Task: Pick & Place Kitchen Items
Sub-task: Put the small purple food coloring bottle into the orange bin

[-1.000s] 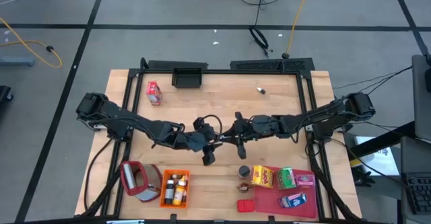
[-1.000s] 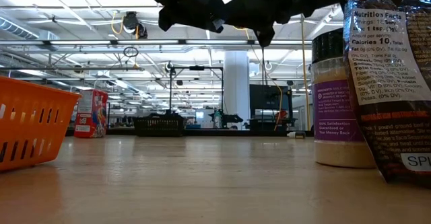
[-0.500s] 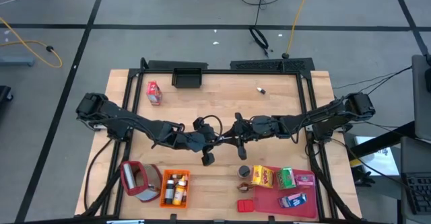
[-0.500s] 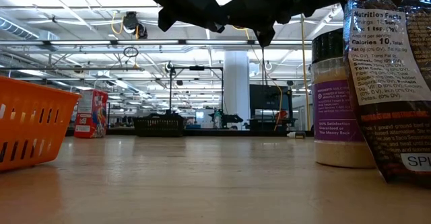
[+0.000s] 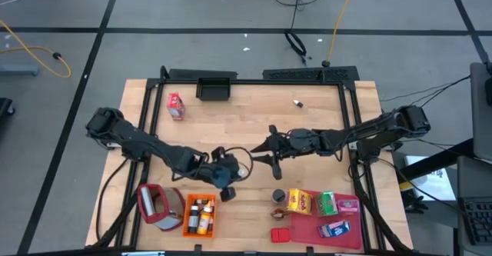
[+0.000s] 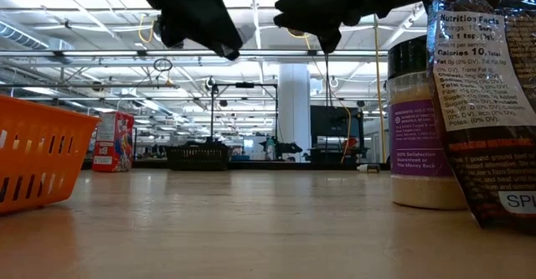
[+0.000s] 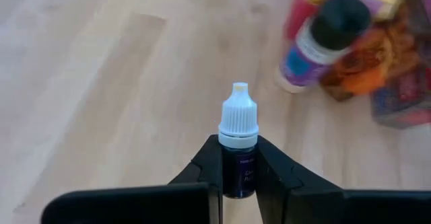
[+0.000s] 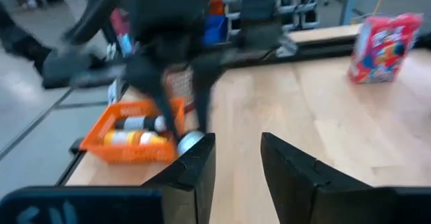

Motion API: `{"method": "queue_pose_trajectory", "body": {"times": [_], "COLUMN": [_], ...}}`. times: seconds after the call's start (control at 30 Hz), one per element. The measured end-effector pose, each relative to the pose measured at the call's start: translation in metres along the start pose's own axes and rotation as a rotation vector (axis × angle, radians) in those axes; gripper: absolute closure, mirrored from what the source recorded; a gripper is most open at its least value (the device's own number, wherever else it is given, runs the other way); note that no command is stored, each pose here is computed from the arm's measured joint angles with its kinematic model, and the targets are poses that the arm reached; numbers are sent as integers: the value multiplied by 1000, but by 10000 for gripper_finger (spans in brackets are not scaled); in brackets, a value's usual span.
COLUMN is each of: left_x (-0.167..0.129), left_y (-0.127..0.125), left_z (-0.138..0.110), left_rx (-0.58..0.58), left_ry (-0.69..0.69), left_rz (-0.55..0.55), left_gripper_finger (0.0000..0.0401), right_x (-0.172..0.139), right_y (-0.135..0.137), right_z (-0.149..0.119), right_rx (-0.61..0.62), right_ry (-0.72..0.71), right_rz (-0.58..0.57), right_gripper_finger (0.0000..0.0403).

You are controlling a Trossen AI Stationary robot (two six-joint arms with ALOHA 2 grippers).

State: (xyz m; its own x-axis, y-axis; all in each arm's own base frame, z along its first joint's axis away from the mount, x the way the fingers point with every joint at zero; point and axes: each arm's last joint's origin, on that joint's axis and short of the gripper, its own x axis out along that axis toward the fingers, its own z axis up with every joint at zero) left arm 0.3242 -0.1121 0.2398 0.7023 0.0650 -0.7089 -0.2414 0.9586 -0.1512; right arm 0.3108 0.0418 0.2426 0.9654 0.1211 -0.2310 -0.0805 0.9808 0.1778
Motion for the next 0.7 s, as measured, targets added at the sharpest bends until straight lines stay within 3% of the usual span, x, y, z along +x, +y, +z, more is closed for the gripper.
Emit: {"method": "queue_pose_trajectory", "body": {"times": [0.17,0.43,0.7], "left_x": [-6,-17,-33], "left_y": [-6,-24,-32], "left_z": [-11,-36,-66], "left_rx": [-34,-124,-274], "left_ry": [70,303,598], "left_rz": [9,-109,-71], "left_gripper_finger": [360,354,358], "right_x": [-1,-1,-1], "right_y": [1,0,0], "right_z": [-2,-4,-6], "right_rx": [-19,-18,-17], "right_ry": [18,43,65], "right_rz": [10,5,1], "right_gripper_finger": [292,292,292]}}
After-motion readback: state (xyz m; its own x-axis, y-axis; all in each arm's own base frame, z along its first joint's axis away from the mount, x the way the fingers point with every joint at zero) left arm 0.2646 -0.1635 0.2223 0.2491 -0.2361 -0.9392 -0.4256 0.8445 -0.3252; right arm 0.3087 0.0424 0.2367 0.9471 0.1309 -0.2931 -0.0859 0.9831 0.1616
